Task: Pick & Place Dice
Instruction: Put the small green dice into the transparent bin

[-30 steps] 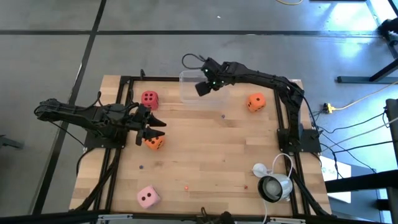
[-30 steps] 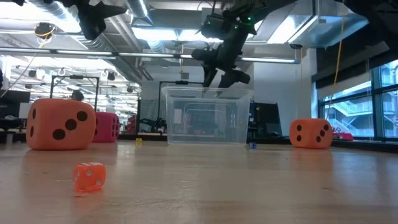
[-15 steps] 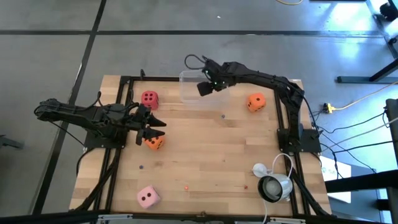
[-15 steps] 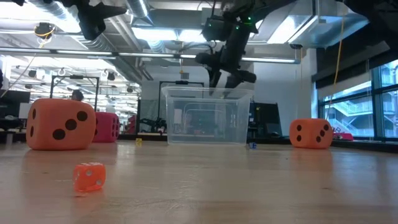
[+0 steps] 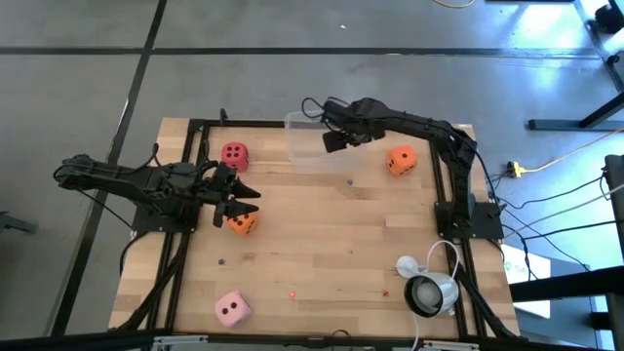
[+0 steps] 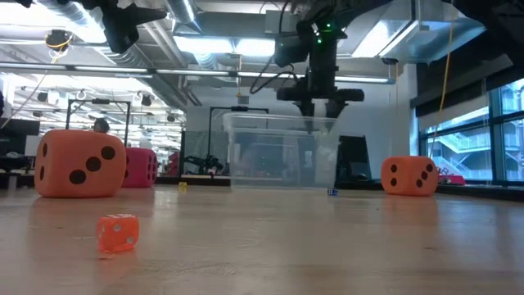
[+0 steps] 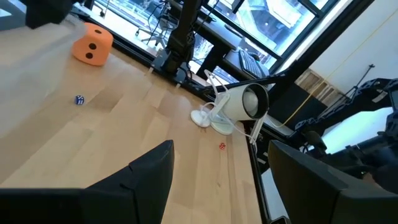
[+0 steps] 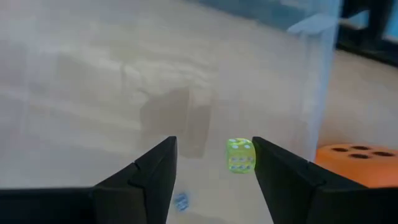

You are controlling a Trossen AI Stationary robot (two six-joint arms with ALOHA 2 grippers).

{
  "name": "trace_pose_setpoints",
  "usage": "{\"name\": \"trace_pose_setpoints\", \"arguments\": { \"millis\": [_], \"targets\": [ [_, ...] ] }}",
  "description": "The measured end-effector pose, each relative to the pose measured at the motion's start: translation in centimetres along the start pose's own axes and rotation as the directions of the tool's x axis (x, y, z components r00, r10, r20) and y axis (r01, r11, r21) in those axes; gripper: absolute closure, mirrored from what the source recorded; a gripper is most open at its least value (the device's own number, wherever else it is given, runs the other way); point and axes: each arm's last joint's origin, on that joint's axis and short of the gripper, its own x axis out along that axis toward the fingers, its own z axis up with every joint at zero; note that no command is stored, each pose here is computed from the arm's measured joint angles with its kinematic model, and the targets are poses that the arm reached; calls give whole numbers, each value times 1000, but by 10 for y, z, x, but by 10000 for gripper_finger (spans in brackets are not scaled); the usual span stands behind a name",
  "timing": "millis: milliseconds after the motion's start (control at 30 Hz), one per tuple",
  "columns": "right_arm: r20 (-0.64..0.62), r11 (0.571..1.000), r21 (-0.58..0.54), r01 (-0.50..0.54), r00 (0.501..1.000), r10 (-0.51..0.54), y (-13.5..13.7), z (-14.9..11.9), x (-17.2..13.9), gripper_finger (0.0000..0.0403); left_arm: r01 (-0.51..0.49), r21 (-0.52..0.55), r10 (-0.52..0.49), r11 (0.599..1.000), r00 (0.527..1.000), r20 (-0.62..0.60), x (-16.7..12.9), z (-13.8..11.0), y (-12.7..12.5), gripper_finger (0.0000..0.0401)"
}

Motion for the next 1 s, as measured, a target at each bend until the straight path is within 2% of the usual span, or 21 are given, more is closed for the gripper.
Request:
{"name": "trace_pose_setpoints", "arguments": {
  "millis": [133,267,367,400,467,500,533,600,633,700,733,800,833,900,933,1000],
  "targets": [
    [18,1000,-4,-18,1000,19,3,0,-1,197,0,2,0,1000,1000,0,0,0,0,148],
    [6,995,-67,-73,997,74,8,-1,-2,197,0,-2,0,1000,1000,0,0,0,0,148],
    [6,999,-26,-38,999,38,5,-2,-2,197,0,-3,0,1000,1000,0,0,0,0,148],
    [2,998,-23,-65,998,65,7,-1,-2,197,0,-3,0,1000,1000,0,0,0,0,148],
    [4,979,-83,-187,982,188,15,3,-3,197,0,-3,0,1000,1000,0,0,0,0,148],
    [11,972,-106,-210,977,213,17,4,-4,197,0,-3,0,1000,1000,0,0,0,0,148],
    [22,976,-97,-197,979,200,16,4,-4,197,0,-3,0,1000,1000,0,0,0,0,148],
    [21,988,-7,-152,988,152,14,2,-3,197,0,-3,0,1000,1000,0,0,0,0,148],
    [7,981,-17,-191,982,191,15,3,-2,197,1,-5,-1,1000,1000,0,0,0,0,148],
    [-4,944,-111,-309,950,311,22,8,-3,197,1,-15,-1,1000,1000,-1,0,0,0,148],
    [13,951,-113,-288,956,292,21,8,-4,197,1,-15,-1,1000,1000,-1,0,0,0,148],
    [34,987,-5,-163,986,163,14,4,-2,197,1,-15,-1,1000,1000,-1,0,0,0,148],
    [16,987,-5,-161,987,161,14,3,-1,197,1,-15,-1,1000,1000,-1,0,0,0,148],
    [-14,945,-115,-306,952,307,20,8,-2,197,1,-18,-1,1000,1000,-1,0,0,0,148],
    [8,940,-147,-307,950,311,21,10,-3,197,1,-18,-1,1000,1000,-1,0,0,0,148],
    [71,991,-25,-131,989,133,14,6,-2,200,1,-18,-1,1000,1000,-1,0,0,0,148]
  ]
}}
